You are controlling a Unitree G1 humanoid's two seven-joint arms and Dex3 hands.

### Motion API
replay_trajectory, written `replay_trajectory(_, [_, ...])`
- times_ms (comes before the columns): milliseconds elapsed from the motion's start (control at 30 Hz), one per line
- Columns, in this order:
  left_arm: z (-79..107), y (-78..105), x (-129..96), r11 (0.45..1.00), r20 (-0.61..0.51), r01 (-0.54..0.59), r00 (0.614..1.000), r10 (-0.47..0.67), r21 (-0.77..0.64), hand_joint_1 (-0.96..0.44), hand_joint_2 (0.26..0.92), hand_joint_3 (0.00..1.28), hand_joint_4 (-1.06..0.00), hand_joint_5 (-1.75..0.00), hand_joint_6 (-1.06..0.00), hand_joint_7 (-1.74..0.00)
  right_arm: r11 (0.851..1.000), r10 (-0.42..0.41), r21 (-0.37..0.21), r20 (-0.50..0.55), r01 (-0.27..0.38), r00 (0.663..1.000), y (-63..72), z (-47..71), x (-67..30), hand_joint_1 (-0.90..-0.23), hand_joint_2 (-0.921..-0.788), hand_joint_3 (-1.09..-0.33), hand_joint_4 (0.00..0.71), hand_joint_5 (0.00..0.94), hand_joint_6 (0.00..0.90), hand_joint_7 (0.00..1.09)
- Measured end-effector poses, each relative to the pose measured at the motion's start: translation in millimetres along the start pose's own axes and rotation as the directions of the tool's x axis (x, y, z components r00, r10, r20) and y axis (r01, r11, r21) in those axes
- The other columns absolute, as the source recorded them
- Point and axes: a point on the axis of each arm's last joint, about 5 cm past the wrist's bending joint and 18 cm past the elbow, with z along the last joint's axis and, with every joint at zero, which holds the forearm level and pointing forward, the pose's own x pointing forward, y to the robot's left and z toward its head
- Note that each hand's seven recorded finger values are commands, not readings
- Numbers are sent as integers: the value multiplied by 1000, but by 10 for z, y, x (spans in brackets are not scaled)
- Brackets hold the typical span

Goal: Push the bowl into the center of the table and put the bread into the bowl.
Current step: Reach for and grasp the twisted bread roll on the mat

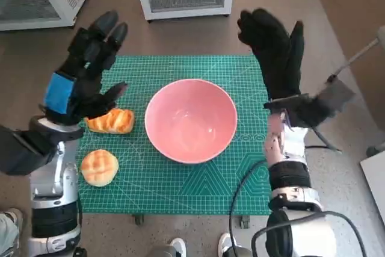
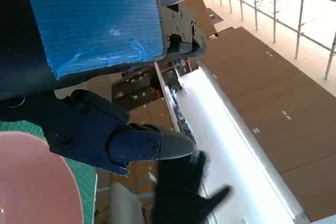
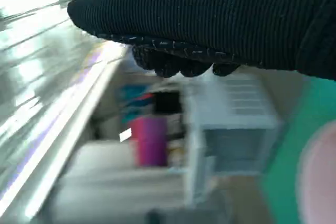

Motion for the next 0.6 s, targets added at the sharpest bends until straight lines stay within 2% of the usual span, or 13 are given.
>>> replay_trajectory(200, [152,130,-12,992,-5,44,999,-44,115,-617,921,252,-184,-1,-121,-307,995,91,-59,83,-86,992,-4,138,-78,-660,-921,-682,150,9,183,185])
replay_trajectory(267, [237,184,-15,984,-11,65,998,-64,165,-576,913,125,-169,0,-108,-284,993,102,-72,97,-95,990,-7,170,-103,-665,-921,-682,155,11,185,190])
replay_trajectory(400, [431,305,-36,948,-65,124,992,-110,293,-508,854,33,-151,0,-90,-262,991,113,-91,121,-102,986,-13,221,-140,-669,-921,-682,163,13,184,195])
replay_trajectory(433, [482,330,-40,935,-83,135,990,-114,327,-446,811,24,-126,-1,-77,-253,990,113,-93,125,-102,986,-16,230,-146,-671,-921,-681,165,14,183,197])
replay_trajectory(600, [737,441,-71,827,-257,238,959,-118,509,-265,726,7,-43,-3,-49,-223,990,111,-98,123,-99,986,-20,236,-172,-673,-921,-679,170,14,181,203])
